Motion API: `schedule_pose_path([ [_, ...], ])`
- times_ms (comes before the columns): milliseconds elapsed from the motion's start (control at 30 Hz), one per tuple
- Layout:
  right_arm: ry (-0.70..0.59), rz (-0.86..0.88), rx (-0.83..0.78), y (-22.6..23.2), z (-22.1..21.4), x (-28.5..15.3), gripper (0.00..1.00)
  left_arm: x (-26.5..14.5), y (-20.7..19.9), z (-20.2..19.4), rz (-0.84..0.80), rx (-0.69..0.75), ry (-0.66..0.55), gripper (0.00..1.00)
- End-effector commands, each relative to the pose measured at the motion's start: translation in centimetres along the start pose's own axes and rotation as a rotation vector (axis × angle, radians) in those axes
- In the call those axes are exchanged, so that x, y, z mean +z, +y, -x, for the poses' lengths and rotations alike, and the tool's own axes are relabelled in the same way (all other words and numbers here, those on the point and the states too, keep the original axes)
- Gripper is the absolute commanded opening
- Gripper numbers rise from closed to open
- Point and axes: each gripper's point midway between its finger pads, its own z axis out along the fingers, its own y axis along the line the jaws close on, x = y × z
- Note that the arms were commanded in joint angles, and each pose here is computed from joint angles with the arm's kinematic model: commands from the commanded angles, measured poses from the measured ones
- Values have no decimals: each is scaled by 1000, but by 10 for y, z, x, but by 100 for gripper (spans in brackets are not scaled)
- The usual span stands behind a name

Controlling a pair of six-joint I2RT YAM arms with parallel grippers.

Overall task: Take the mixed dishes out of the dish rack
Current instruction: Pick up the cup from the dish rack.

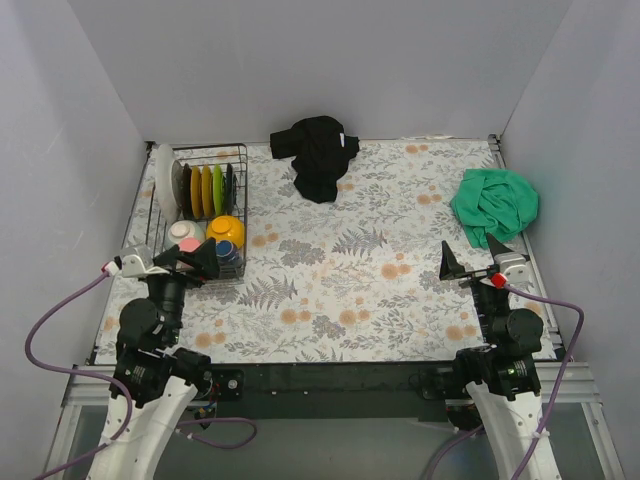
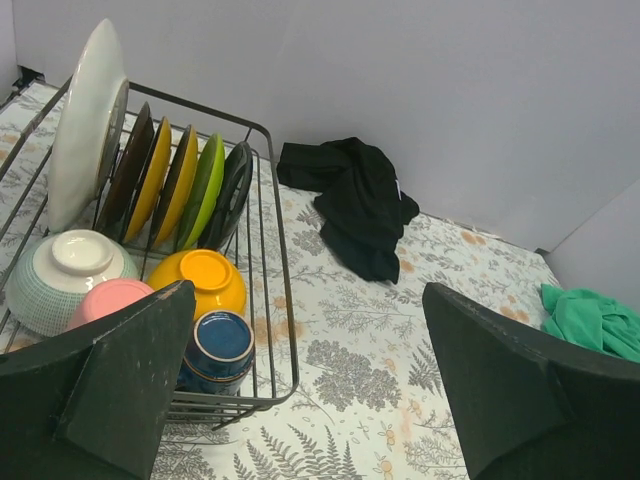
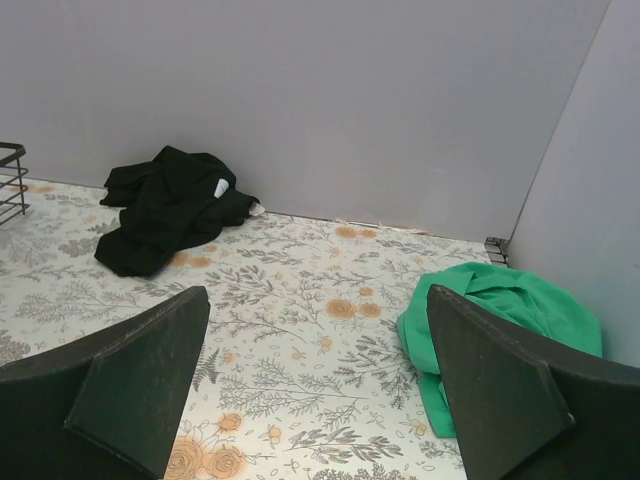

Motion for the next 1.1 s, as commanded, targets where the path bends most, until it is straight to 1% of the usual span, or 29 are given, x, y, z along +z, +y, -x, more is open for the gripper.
schedule_pose_path([
  [0, -115, -9, -13, -3, 36, -7, 98, 4, -2, -3, -3, 10, 28, 98],
  [267, -123, 6, -2, 1, 35, -8, 98, 17, 1, -24, 38, 23, 124, 98],
  [500, -120, 25, 8, 5, 32, -8, 98, 37, 11, -44, 129, 43, 220, 98],
  [600, -119, 39, 11, 8, 32, -7, 98, 48, 15, -60, 180, 39, 299, 98],
  [633, -117, 46, 12, 10, 31, -7, 98, 50, 19, -73, 214, 44, 354, 98],
  [700, -116, 51, 15, 11, 31, -7, 98, 58, 20, -77, 247, 56, 400, 98],
  [767, -116, 57, 18, 12, 30, -8, 98, 65, 25, -94, 299, 87, 498, 98],
  [867, -117, 64, 21, 14, 30, -8, 98, 69, 36, -114, 381, 133, 616, 98],
  [933, -118, 72, 22, 16, 30, -8, 98, 67, 51, -120, 463, 166, 666, 98],
  [1000, -117, 80, 23, 17, 30, -8, 98, 72, 64, -120, 533, 171, 690, 98],
  [1067, -116, 86, 25, 19, 30, -8, 98, 69, 75, -119, 584, 180, 717, 98],
])
